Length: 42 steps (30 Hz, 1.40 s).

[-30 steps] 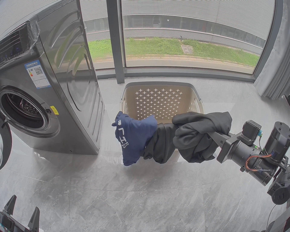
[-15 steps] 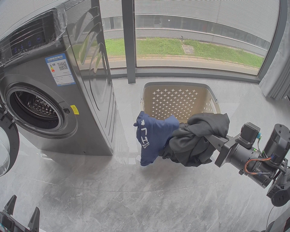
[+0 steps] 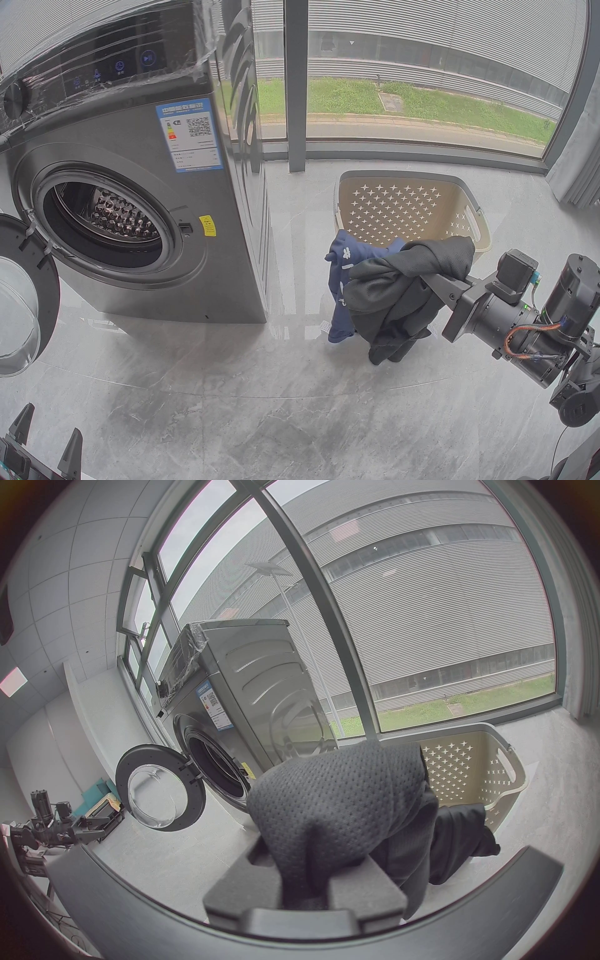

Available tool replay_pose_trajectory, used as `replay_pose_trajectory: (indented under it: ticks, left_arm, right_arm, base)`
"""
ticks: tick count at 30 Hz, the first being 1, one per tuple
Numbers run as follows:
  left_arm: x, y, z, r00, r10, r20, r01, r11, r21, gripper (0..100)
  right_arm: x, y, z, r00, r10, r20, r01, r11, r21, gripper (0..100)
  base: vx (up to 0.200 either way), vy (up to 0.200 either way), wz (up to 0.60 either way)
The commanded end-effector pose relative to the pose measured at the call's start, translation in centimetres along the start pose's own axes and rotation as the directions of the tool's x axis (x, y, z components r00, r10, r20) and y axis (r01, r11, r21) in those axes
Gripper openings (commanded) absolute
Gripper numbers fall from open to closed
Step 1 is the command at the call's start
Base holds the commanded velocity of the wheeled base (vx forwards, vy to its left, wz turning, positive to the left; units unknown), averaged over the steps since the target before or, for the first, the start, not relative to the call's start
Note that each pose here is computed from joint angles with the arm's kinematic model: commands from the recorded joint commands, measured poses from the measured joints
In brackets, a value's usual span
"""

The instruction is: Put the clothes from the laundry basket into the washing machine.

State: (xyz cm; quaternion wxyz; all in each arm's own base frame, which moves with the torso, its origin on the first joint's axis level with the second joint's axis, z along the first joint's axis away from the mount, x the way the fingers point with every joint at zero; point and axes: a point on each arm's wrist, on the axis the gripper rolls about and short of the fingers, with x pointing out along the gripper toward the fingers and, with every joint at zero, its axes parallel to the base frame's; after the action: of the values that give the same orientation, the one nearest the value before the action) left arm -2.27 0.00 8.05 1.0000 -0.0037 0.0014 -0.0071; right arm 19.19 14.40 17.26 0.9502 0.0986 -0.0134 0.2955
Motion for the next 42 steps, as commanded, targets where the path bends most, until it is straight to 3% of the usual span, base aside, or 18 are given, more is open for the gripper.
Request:
replay_pose_trajectory:
  ticks: [1, 5, 23, 29, 42]
  left_arm:
    - [0.0, 0.0, -0.4, 1.0, 0.0, -0.006, 0.0, 1.0, 0.0, 100]
    - [0.0, 0.0, -0.4, 1.0, 0.0, -0.006, 0.0, 1.0, 0.0, 100]
    - [0.1, 0.0, -0.5, 1.0, 0.001, -0.008, -0.001, 1.0, 0.0, 100]
    - [0.1, 0.0, -0.5, 1.0, 0.001, -0.008, -0.001, 1.0, 0.0, 100]
    - [0.1, 0.0, -0.5, 1.0, 0.001, -0.008, -0.001, 1.0, -0.002, 100]
  right_arm:
    - [0.1, 0.0, -0.2, 1.0, -0.002, -0.007, 0.002, 1.0, -0.001, 0]
    - [0.2, -0.2, -0.2, 1.0, -0.011, -0.007, 0.011, 1.0, -0.001, 0]
    - [1.0, -1.7, -0.4, 0.997, -0.079, 0.012, 0.079, 0.997, -0.004, 0]
    - [1.0, -1.7, -0.3, 0.997, -0.078, 0.016, 0.078, 0.997, -0.003, 0]
    - [1.1, -1.5, -0.2, 0.997, -0.071, 0.02, 0.071, 0.997, -0.003, 0]
  base:
    - [0.0, 0.0, 0.0]
    - [0.0, 0.0, 0.0]
    - [-0.2, 0.0, 0.0]
    - [0.0, 0.0, 0.0]
    - [0.0, 0.2, 0.0]
